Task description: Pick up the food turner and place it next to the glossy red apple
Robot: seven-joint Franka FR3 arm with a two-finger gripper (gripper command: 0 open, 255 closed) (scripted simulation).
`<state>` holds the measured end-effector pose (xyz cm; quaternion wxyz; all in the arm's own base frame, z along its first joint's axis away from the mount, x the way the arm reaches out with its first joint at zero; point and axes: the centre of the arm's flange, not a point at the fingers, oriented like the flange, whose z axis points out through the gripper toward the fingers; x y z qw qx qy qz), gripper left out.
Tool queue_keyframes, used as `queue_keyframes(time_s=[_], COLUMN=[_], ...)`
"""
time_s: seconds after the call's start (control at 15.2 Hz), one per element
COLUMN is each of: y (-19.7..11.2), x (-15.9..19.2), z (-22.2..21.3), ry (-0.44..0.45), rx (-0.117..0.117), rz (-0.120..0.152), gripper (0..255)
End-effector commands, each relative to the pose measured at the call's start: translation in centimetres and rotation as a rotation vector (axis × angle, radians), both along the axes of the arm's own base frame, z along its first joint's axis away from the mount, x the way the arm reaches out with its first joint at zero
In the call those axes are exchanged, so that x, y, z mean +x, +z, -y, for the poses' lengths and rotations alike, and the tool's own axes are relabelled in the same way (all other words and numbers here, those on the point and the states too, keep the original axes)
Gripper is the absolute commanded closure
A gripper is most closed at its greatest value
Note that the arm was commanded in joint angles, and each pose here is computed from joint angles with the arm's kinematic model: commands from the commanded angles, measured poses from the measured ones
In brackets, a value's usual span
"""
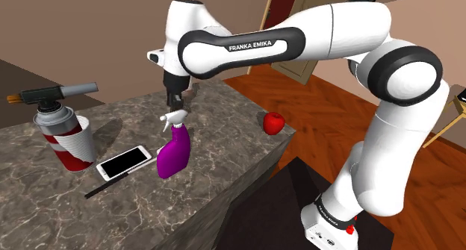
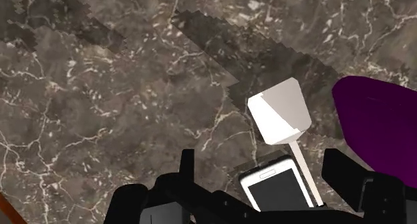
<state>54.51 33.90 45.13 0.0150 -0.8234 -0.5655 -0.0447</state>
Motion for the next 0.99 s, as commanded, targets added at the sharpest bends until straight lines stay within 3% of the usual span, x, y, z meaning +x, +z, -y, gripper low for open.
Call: queue_keyframes(time_s=[0.0, 0.66, 0.92], y=[-1.2, -7.0, -8.9], x=[-0.4, -4.2, -4.5], z=[-2.5, -13.5, -14.1], ry=[0.069, 0.405, 0.421], rx=[-0.003, -0.020, -0.020], rz=[-0.005, -0.029, -0.030], gripper=[0, 0, 0])
